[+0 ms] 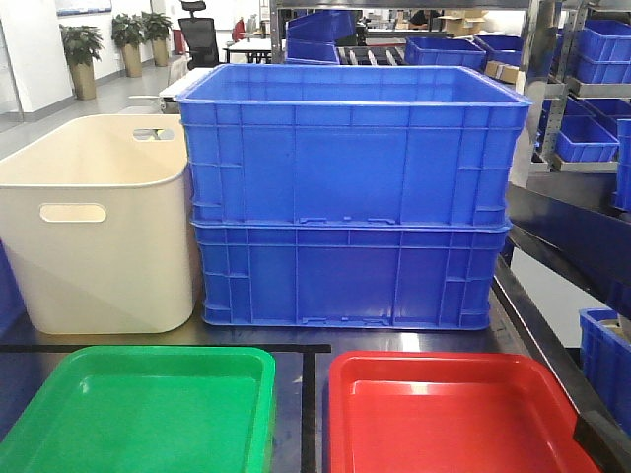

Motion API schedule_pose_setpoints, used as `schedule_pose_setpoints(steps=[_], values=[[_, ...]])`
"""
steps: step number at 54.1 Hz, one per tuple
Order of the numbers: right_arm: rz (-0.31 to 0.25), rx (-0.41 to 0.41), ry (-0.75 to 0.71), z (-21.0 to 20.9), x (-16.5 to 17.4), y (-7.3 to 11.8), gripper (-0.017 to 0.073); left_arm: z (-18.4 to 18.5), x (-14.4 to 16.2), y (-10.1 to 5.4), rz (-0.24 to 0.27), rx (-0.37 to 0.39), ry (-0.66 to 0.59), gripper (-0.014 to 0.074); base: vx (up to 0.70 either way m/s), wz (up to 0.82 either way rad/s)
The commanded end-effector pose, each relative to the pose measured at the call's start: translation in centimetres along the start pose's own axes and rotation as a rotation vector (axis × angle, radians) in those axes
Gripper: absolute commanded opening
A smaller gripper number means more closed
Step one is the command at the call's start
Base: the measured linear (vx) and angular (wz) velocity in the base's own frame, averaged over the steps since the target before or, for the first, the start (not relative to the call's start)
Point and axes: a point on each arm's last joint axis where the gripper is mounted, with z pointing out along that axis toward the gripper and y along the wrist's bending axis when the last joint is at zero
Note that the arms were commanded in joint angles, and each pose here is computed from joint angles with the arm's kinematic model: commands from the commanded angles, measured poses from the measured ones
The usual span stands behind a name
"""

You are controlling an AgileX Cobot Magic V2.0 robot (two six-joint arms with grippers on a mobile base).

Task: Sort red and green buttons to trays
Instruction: 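Open both grippers to release the buttons into the trays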

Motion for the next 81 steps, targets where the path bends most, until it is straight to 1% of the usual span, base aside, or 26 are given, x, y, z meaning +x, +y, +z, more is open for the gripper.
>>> schedule_pose_setpoints(steps=[1,2,4,7,9,13,19,24,27,31,33,34,43,81], values=[[-0.016,-0.024,-0.103,-0.2,-1.7,0.2,0.0552,-0.2,-1.6,-0.3,-0.006,0.023,-0.097,0.0406,0.0,0.0],[-0.016,-0.024,-0.103,-0.2,-1.7,0.2,0.0552,-0.4,-1.5,-0.2,0.005,0.019,-0.098,0.0402,0.0,0.0],[-0.016,-0.024,-0.103,-0.2,-1.7,0.2,0.0552,-0.8,-1.2,0.0,0.045,-0.002,-0.091,0.0391,0.0,0.0],[-0.016,-0.024,-0.103,-0.2,-1.7,0.2,0.0552,-1.6,-0.4,0.4,0.104,-0.053,-0.069,0.0369,0.0,0.0],[-0.016,-0.024,-0.103,-0.2,-1.7,0.2,0.0552,-2.2,0.2,0.7,0.12,-0.087,-0.056,0.0351,0.0,0.0],[-0.016,-0.024,-0.103,-0.2,-1.7,0.2,0.0552,-3.6,2.0,1.2,0.101,-0.155,-0.044,0.0307,0.0,0.0],[-0.016,-0.024,-0.103,-0.2,-1.7,0.2,0.0552,-5.4,5.3,1.8,0.082,-0.248,-0.034,0.0232,0.0,0.0],[-0.016,-0.024,-0.103,-0.2,-1.7,0.2,0.0552,-6.2,8.2,2.0,0.059,-0.284,-0.012,0.0178,0.0,0.0],[-0.016,-0.024,-0.103,-0.2,-1.7,0.2,0.0552,-6.7,10.3,2.2,0.058,-0.301,0.007,0.0144,0.0,0.0],[-0.016,-0.024,-0.103,-0.2,-1.7,0.2,0.0552,-7.1,12.2,2.3,0.049,-0.308,-0.001,0.0112,0.0,0.0],[-0.016,-0.024,-0.103,-0.2,-1.7,0.2,0.0552,-7.3,12.6,2.3,0.045,-0.31,-0.015,0.0098,0.0,0.0],[-0.016,-0.024,-0.103,-0.2,-1.7,0.2,0.0552,-7.5,12.7,2.3,0.044,-0.312,0.0,0.0091,0.0,0.0],[-0.016,-0.024,-0.102,-0.2,-1.7,0.2,0.0552,-7.5,12.7,2.3,0.041,-0.313,0.017,0.006,0.0,0.0],[-0.016,-0.025,-0.099,-0.1,-1.6,0.2,0.0552,-7.5,12.7,2.3,0.041,-0.314,0.021,0.0062,0.0,0.0]])
